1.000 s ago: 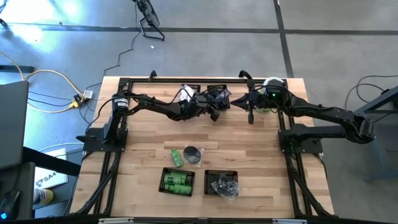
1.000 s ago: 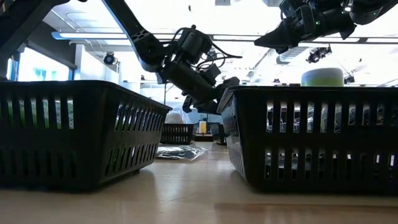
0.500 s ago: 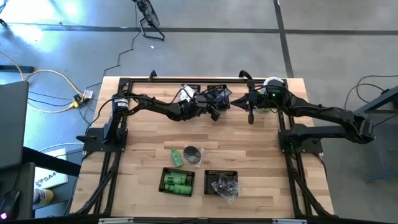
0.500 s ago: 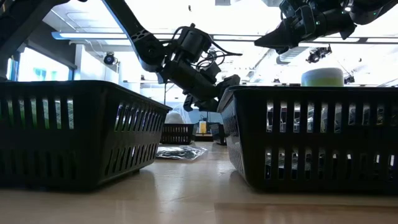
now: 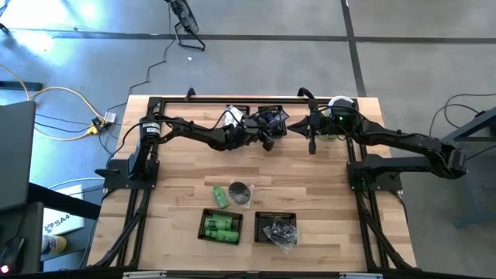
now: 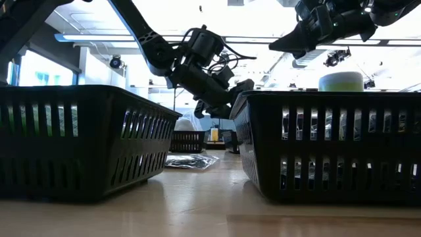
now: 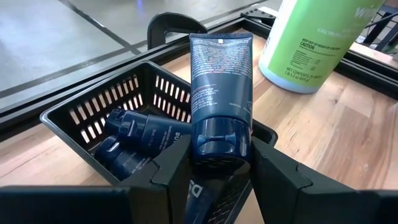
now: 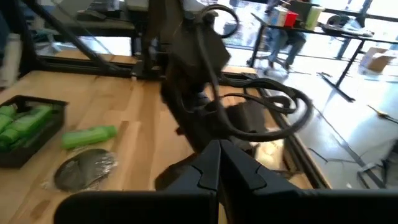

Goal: Pick & Place Travel size toiletries
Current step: Put the blue shave cream into the top right black bin

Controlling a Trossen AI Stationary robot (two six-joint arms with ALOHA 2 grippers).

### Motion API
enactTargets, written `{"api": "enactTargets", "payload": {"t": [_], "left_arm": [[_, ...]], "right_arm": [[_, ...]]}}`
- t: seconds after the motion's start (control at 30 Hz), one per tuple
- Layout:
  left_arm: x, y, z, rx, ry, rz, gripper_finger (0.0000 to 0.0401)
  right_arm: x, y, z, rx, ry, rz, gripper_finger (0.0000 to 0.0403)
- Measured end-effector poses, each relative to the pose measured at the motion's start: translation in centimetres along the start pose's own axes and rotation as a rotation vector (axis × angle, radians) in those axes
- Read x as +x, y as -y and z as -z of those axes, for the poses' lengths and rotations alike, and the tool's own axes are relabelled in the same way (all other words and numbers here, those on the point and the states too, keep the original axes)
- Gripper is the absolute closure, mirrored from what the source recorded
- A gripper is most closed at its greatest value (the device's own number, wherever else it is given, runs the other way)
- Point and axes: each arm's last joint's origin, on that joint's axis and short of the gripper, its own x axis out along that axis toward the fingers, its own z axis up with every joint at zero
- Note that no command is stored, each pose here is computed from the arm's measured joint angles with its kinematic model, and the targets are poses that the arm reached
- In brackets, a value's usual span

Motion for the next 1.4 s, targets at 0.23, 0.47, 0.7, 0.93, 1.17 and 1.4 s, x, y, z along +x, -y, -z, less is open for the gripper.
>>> {"api": "enactTargets", "payload": {"t": [0.23, 0.47, 0.7, 0.93, 1.17, 1.4], "left_arm": [[0.0, 0.0, 0.01, 0.0, -0.001, 0.001, 0.026], [0.0, 0.0, 0.0, 0.0, -0.001, 0.002, 0.026], [-0.01, 0.04, -0.06, 0.016, 0.005, 0.004, 0.026], [-0.02, 0.0, -0.07, 0.023, 0.004, -0.001, 0.026], [-0.02, -0.13, -0.21, -0.02, 0.031, -0.053, 0.026], [0.08, -0.33, -0.14, -0.054, 0.009, -0.03, 0.026]], "right_arm": [[-0.02, 0.34, 0.08, -0.005, -0.028, 0.116, 0.04], [-0.03, 0.39, 0.09, -0.007, -0.032, 0.135, 0.04], [-0.03, 0.39, 0.09, -0.007, -0.031, 0.134, 0.04], [-0.03, 0.39, 0.09, -0.007, -0.031, 0.134, 0.04], [-0.03, 0.39, 0.08, -0.007, -0.031, 0.133, 0.04], [-0.03, 0.39, 0.09, -0.007, -0.031, 0.133, 0.04]]}}
